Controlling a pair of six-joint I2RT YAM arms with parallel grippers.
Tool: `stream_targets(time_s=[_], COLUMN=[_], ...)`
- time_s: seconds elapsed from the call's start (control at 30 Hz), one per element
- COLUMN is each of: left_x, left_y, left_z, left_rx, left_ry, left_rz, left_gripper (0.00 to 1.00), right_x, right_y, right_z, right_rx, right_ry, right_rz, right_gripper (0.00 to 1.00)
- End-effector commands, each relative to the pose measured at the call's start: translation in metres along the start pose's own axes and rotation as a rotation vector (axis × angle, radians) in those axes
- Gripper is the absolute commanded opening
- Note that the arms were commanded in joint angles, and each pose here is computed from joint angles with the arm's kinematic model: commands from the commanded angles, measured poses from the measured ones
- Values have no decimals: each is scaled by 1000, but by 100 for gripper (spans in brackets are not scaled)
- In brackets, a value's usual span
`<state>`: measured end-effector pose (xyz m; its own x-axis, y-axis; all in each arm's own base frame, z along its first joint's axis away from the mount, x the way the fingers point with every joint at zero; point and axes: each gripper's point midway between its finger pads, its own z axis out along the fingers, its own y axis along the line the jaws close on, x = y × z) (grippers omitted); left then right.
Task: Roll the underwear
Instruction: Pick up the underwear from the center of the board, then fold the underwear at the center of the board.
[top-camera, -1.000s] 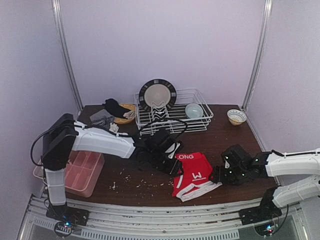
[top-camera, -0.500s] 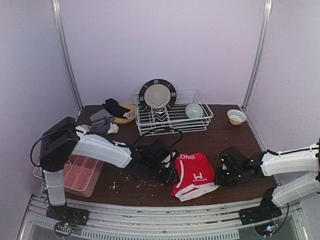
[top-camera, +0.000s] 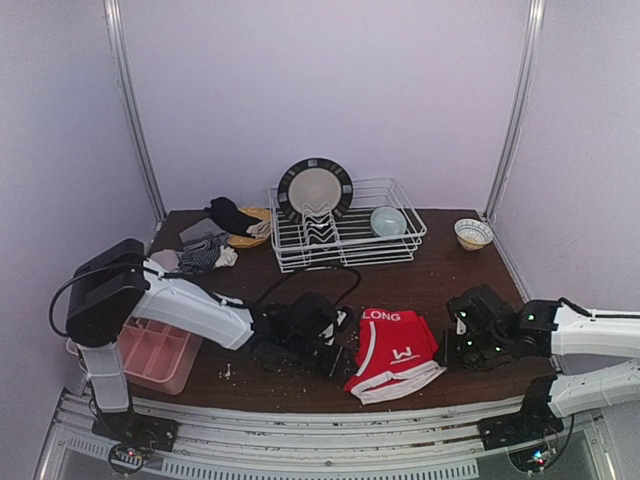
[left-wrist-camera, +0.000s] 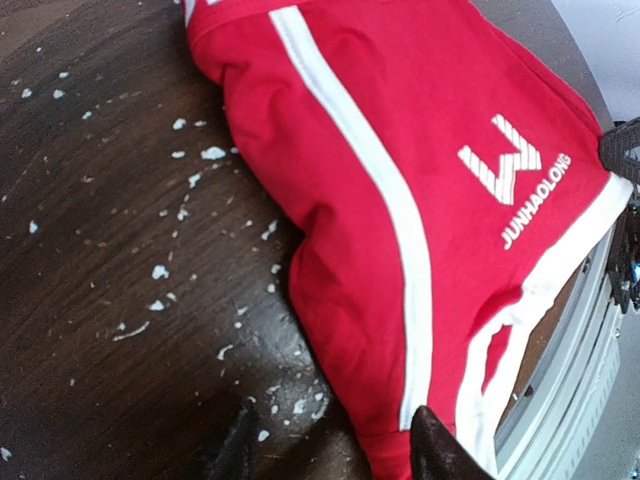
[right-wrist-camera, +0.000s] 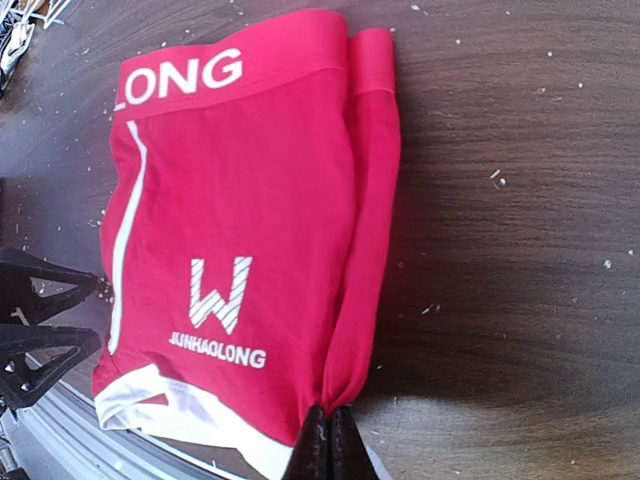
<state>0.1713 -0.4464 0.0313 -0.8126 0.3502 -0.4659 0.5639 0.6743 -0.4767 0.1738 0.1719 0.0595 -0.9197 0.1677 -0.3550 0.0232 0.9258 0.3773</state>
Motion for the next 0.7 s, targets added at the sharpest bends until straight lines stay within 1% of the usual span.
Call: stream_targets(time_s=[0.0,0.13,0.37,0.53,0.67], left_x=[-1,5,12,20,26], left_y=[3,6,3,8,10], left_z=[-7,-9,-8,-3,0], left_rx=[-4,9,36,17,19], left_ry=[-45,-47,-28,-15,-5], left_rz=[-15,-29,-26,-19,-28], left_gripper=[52,52,51,51,51], right_x=[0,-7,-17,-22,-23], right_y=[1,16,65,94,121], right_z=[-6,-12,-19,-8,4], right_rx=[34,5,-45,-40,-88], right_ry=[20,0,-23,-18,1], right_rz=[-30,-28,-86,-132,-138], right_gripper=[0,0,0,0,0])
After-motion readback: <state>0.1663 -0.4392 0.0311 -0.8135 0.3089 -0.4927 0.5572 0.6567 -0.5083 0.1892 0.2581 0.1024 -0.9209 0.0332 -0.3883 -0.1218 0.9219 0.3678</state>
